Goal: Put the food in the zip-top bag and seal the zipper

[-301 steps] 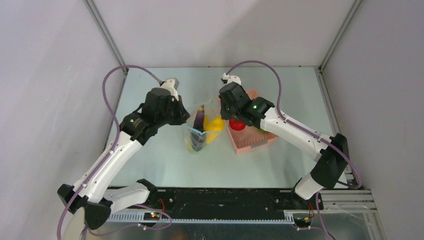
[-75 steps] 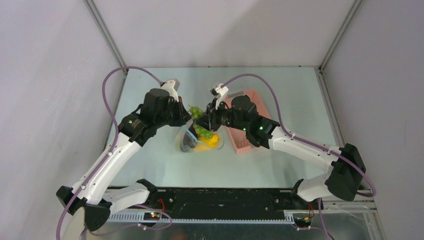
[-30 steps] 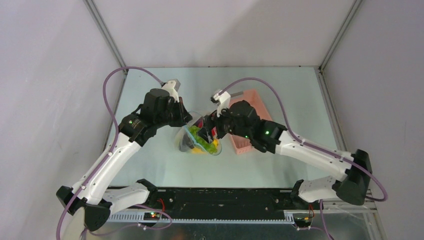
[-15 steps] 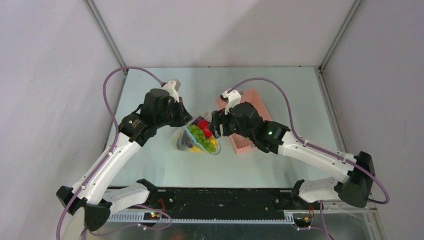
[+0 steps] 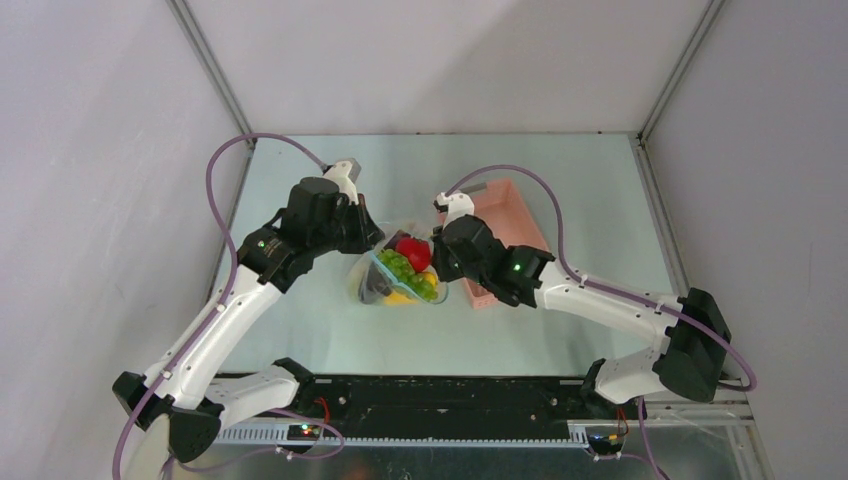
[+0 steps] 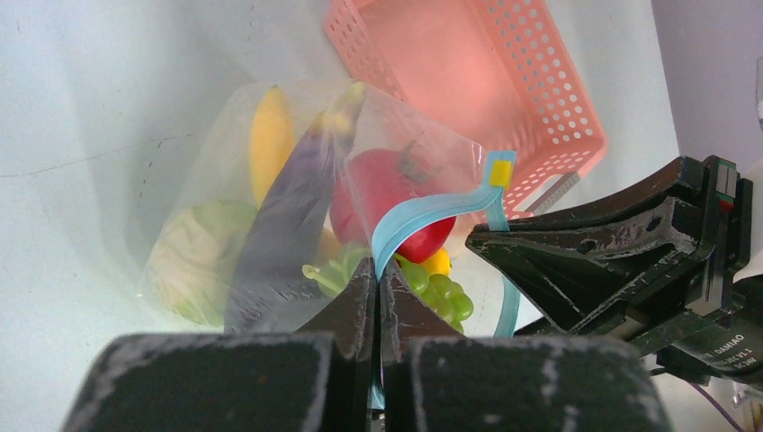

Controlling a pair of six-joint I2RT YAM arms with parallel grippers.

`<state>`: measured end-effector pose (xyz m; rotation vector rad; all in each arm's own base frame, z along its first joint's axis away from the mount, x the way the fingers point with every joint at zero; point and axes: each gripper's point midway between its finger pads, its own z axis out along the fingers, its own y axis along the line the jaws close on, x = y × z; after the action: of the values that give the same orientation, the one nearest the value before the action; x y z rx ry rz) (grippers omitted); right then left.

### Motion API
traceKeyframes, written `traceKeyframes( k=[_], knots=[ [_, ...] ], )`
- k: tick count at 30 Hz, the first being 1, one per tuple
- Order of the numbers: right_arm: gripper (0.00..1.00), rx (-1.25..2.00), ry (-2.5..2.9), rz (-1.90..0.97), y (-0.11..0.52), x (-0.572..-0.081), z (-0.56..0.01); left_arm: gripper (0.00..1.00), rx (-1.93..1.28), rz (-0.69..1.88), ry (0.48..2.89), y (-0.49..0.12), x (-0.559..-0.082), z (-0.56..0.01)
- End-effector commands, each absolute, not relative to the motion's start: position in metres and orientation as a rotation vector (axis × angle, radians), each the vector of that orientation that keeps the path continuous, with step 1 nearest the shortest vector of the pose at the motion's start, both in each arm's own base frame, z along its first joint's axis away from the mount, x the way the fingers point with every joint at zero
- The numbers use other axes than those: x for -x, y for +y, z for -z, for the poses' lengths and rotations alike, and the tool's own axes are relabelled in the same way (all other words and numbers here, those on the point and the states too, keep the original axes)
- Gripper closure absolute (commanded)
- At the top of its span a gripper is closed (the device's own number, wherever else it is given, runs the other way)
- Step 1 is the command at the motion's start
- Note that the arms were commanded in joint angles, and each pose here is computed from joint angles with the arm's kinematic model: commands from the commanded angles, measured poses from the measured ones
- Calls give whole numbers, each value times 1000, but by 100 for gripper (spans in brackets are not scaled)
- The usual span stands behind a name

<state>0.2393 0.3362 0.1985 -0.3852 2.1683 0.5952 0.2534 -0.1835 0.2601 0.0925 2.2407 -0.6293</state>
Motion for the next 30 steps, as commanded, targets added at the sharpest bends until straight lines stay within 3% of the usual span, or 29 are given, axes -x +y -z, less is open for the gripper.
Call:
traceKeyframes(
  k=[1,13,23,27,30],
  knots=[
    [97,334,2110,-599,339,-245,-214,99,-77,689,2148,-189,-261,-281],
    [100,385,1916,-792,357,-261,-289,97,-42,771,2080,-199,-239,-300],
    [100,657,1770,-1186,387,-229,-342,94,-115,987,1971,-245,-202,-316],
    [100,846,1688,-1307,390,-205,-351,86,-144,1054,1924,-264,-193,-321],
    [100,1005,1641,-1330,387,-185,-346,71,-174,1057,1908,-273,-190,-321]
  ],
)
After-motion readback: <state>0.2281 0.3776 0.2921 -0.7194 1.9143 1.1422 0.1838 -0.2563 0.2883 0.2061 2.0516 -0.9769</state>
